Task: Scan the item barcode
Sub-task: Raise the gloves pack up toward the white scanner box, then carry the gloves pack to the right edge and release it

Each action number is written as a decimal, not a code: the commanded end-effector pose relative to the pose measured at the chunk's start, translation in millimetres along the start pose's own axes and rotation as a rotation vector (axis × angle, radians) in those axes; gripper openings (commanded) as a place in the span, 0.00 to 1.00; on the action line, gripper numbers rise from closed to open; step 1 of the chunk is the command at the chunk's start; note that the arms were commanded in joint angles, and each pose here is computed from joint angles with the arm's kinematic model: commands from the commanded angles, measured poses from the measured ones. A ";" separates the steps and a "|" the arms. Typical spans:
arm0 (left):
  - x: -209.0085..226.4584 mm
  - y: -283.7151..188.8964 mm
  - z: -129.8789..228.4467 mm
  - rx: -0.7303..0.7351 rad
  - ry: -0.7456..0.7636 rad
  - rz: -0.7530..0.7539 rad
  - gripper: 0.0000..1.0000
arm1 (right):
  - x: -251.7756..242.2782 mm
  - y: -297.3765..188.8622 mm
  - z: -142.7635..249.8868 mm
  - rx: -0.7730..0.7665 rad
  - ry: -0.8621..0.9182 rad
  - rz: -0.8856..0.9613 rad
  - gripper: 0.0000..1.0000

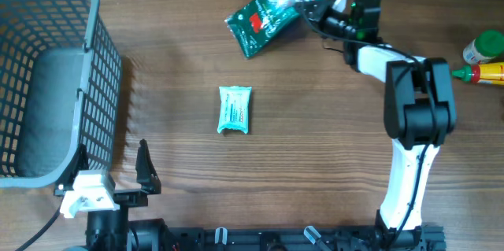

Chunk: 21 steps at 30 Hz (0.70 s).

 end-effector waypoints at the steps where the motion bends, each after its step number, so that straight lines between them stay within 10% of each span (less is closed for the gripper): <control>1: 0.7 -1.3 -0.1 -0.009 -0.009 -0.011 1.00 | 30.1 -28.8 -19.4 0.007 -0.125 0.013 0.05; 12: 0.7 -1.3 -0.1 -0.009 -0.009 -0.011 1.00 | 83.6 -210.1 -66.3 -0.327 -0.186 0.576 0.05; 21: 0.7 -1.3 -0.1 -0.009 -0.009 -0.011 1.00 | -17.5 -290.9 -113.3 -0.562 -0.042 0.844 0.04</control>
Point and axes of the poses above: each gripper's point midway between its finger pads, its own y axis out along the fingers, its own x axis along the line the jaws close on, z = x × y, the point moved 9 cm from there along -y, back along the fingers, and after that the axes turned 3 degrees about y, right-handed, at the moved point
